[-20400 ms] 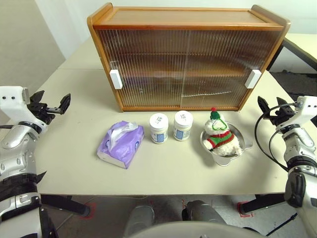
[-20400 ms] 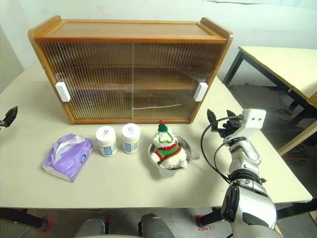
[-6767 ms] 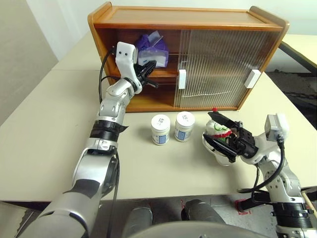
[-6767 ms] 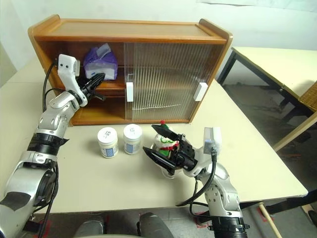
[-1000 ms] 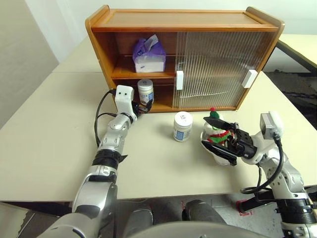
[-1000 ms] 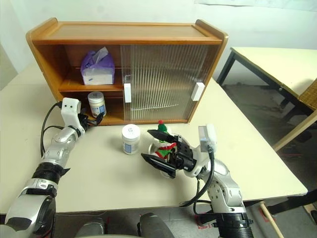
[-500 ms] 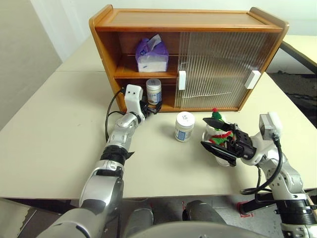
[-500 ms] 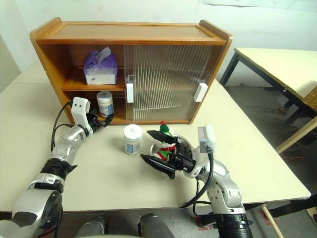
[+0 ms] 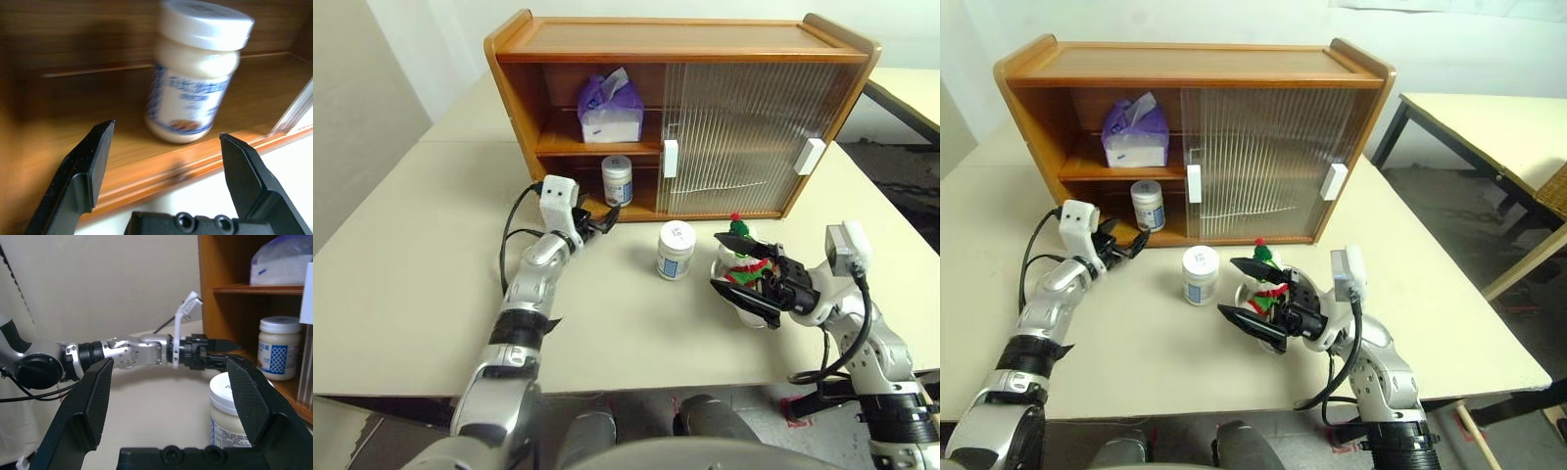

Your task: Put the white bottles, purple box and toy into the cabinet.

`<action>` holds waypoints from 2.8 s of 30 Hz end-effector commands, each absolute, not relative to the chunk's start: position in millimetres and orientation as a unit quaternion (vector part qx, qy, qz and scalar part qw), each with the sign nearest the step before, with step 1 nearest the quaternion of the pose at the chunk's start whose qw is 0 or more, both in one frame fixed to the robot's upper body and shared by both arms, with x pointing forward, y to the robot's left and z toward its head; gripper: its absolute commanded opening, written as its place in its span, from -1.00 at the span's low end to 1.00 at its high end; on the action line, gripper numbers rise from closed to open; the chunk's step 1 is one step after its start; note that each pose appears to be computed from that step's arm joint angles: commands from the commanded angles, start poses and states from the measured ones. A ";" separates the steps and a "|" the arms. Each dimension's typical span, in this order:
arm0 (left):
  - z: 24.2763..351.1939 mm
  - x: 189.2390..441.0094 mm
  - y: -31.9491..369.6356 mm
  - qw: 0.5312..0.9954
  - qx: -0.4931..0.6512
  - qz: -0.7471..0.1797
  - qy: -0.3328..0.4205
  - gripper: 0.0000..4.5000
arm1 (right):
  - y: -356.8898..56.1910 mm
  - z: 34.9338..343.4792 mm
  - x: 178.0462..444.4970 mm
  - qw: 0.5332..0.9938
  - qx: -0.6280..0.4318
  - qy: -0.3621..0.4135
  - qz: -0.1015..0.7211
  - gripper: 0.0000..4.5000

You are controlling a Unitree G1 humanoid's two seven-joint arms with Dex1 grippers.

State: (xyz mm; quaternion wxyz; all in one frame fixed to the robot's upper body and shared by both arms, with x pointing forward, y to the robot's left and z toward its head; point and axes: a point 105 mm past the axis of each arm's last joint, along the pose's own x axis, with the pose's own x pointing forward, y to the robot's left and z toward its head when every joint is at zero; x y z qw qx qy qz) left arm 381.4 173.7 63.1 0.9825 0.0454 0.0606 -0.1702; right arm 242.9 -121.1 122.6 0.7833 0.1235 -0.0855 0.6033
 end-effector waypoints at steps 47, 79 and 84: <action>78.9 430.9 165.0 0.931 0.318 -0.164 0.066 -0.99 | -113.7 120.6 240.7 0.784 0.119 -0.087 0.603 1.00; 74.8 433.1 140.9 0.924 0.320 -0.200 0.060 -0.99 | -112.4 119.2 242.2 0.785 0.119 -0.089 0.602 1.00; 75.3 434.5 124.1 0.920 0.316 -0.223 0.055 -0.99 | -113.5 119.7 242.2 0.786 0.116 -0.090 0.601 1.00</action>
